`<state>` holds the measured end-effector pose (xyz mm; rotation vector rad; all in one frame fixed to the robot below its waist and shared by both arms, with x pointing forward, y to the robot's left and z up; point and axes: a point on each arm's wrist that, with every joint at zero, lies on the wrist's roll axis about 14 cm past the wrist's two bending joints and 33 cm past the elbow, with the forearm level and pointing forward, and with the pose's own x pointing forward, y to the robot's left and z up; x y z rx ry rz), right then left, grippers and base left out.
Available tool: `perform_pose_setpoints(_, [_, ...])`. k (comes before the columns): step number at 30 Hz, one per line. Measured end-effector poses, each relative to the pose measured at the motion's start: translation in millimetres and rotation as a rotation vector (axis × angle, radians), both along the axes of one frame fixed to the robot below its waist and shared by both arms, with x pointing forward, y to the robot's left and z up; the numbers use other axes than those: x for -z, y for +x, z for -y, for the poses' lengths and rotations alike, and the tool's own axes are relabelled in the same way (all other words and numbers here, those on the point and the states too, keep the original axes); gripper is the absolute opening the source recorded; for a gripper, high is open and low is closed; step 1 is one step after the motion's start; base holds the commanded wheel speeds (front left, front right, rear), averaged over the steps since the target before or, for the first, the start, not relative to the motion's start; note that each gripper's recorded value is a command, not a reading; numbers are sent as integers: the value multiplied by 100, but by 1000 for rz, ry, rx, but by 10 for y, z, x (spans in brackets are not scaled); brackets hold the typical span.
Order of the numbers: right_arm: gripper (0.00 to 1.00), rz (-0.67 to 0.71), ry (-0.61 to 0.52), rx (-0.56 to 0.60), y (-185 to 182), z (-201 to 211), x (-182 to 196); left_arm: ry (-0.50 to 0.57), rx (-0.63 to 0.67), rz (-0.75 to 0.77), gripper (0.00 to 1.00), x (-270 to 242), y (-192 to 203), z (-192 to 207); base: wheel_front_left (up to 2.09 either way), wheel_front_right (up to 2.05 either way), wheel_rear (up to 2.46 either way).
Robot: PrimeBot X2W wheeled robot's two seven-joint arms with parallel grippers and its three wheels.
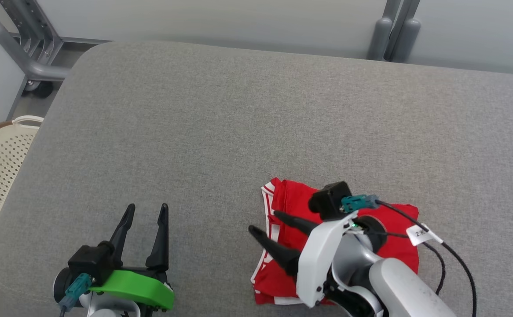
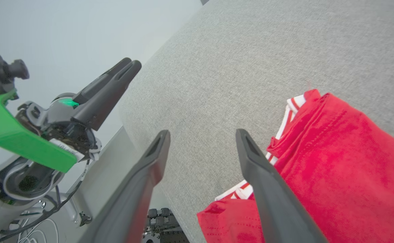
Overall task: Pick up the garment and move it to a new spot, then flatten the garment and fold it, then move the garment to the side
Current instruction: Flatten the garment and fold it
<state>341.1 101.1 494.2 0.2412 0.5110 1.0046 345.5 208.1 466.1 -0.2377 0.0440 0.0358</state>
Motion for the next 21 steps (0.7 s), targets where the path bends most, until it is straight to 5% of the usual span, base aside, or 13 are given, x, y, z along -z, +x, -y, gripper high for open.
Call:
perform_pose_setpoints(10, [100, 142, -226, 189, 384, 556, 261, 7, 8, 19, 100, -58, 20, 17, 0, 0, 0])
perform_pose_setpoints(11, [87, 138, -249, 190, 361, 586, 331, 8, 7, 19, 100, -60, 23, 17, 0, 0, 0])
perform_pose_setpoints(12, [49, 138, -269, 192, 338, 613, 394, 9, 7, 19, 100, -60, 25, 17, 0, 0, 0])
perform_pose_setpoints(13, [38, 138, -282, 194, 316, 633, 445, 10, 6, 19, 100, -60, 27, 15, 0, 0, 0])
perform_pose_setpoints(14, [8, 134, -291, 195, 295, 650, 491, 9, 4, 19, 100, -57, 30, 14, 0, 0, 0])
perform_pose_setpoints(15, [0, 126, -303, 190, 259, 659, 545, 8, 3, 18, 100, -56, 32, 13, 0, 0, 0])
perform_pose_setpoints(21, [0, 55, -301, 132, -8, 564, 730, 8, -8, 17, 100, -51, 41, -20, 0, 0, 0])
